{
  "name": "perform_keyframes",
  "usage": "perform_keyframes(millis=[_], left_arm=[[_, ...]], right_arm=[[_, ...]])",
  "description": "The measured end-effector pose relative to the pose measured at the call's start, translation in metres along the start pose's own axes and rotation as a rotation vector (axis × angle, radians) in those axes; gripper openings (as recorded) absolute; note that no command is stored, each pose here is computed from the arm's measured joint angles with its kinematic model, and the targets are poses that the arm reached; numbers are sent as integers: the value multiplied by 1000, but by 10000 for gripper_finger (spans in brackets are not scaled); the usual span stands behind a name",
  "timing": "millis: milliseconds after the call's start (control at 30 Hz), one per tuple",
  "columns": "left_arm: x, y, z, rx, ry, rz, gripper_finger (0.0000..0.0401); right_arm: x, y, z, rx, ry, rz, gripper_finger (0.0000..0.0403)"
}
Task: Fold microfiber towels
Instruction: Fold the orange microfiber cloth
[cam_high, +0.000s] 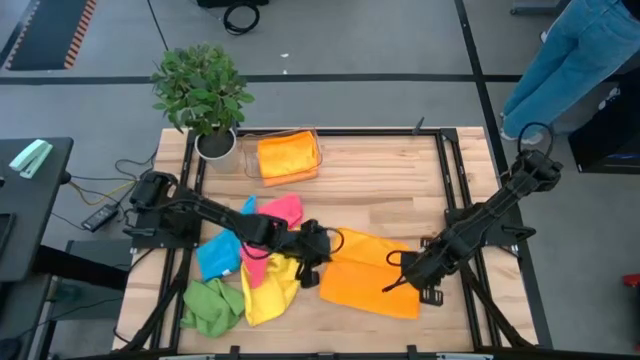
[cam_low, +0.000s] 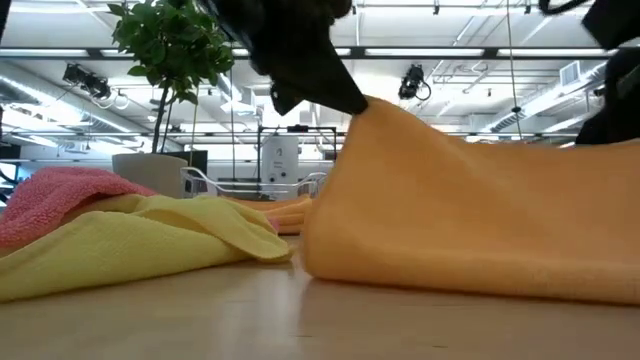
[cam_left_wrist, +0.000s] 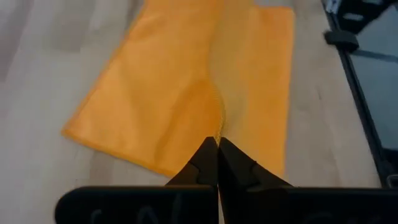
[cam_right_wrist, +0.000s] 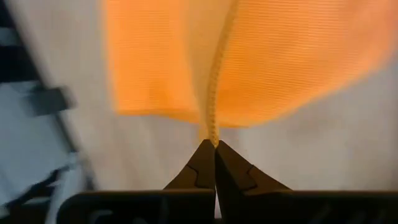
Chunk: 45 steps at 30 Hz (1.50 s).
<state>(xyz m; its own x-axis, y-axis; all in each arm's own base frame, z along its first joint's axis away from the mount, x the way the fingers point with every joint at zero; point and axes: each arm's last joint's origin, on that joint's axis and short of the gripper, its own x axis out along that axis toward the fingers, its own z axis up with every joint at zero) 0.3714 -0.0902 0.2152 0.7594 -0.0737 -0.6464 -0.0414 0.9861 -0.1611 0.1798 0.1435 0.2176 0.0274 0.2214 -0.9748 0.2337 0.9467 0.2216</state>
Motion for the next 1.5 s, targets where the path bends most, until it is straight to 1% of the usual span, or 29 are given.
perform_keyframes(millis=[67,100,167,233,300,433,533,600,667,733,800,833,900,933,967,1000,1033,1100,1133,1167,1200,1267,1333,1367,1433,1500], left_arm=[[-1,15,9,4,-19,32,3],[-3,22,16,14,-39,48,3],[-16,33,39,58,-110,72,2],[-34,42,67,106,-206,85,2],[-52,53,93,153,-273,113,3],[-93,80,145,236,-394,216,3],[-130,98,179,281,-492,301,2],[-151,110,195,287,-539,343,3],[-173,119,208,290,-588,376,3],[-193,125,218,285,-634,389,2],[-207,129,222,261,-643,383,3],[-212,131,222,244,-633,377,3],[-211,131,218,217,-579,341,3],[-208,130,214,207,-537,315,3],[-204,128,209,178,-476,277,2],[-198,125,202,135,-405,222,2],[-189,119,193,95,-333,145,2],[-161,101,168,40,-147,-39,3],[-144,87,152,30,-44,-116,3],[-124,72,134,29,52,-170,2],[-106,57,116,30,132,-208,2],[-76,27,77,56,234,-269,2],[-53,2,44,61,225,-325,4],[-42,-6,26,46,210,-337,5],[-24,-17,-6,-28,167,-352,4],[-15,-24,-30,-135,97,-382,3]], right_arm=[[-8,-10,2,20,-21,-54,3],[-16,-13,4,24,-51,-64,3],[-38,-20,6,21,-132,-83,3],[-63,-32,5,15,-210,-138,3],[-92,-42,3,-18,-318,-196,3],[-151,-65,-6,-160,-541,-399,3],[-195,-83,-12,-252,-684,-600,3],[-223,-93,-16,-306,-727,-739,3],[-250,-101,-22,-344,-749,-850,3],[-271,-106,-28,-370,-764,-908,3],[-286,-109,-34,-370,-788,-927,3],[-291,-109,-36,-371,-799,-919,3],[-294,-109,-38,-381,-823,-858,3],[-292,-108,-39,-379,-826,-800,3],[-288,-107,-38,-369,-824,-707,3],[-281,-105,-37,-352,-808,-574,3],[-272,-103,-35,-336,-770,-414,3],[-246,-96,-27,-283,-631,-66,3],[-231,-91,-23,-256,-551,67,3],[-214,-85,-18,-228,-465,166,3],[-195,-79,-15,-204,-382,218,3],[-157,-67,-13,-186,-270,236,3],[-117,-53,-11,-200,-205,263,3],[-95,-46,-11,-199,-174,290,3],[-59,-31,-11,-183,-150,366,3],[-31,-16,-14,-162,-158,462,3]])
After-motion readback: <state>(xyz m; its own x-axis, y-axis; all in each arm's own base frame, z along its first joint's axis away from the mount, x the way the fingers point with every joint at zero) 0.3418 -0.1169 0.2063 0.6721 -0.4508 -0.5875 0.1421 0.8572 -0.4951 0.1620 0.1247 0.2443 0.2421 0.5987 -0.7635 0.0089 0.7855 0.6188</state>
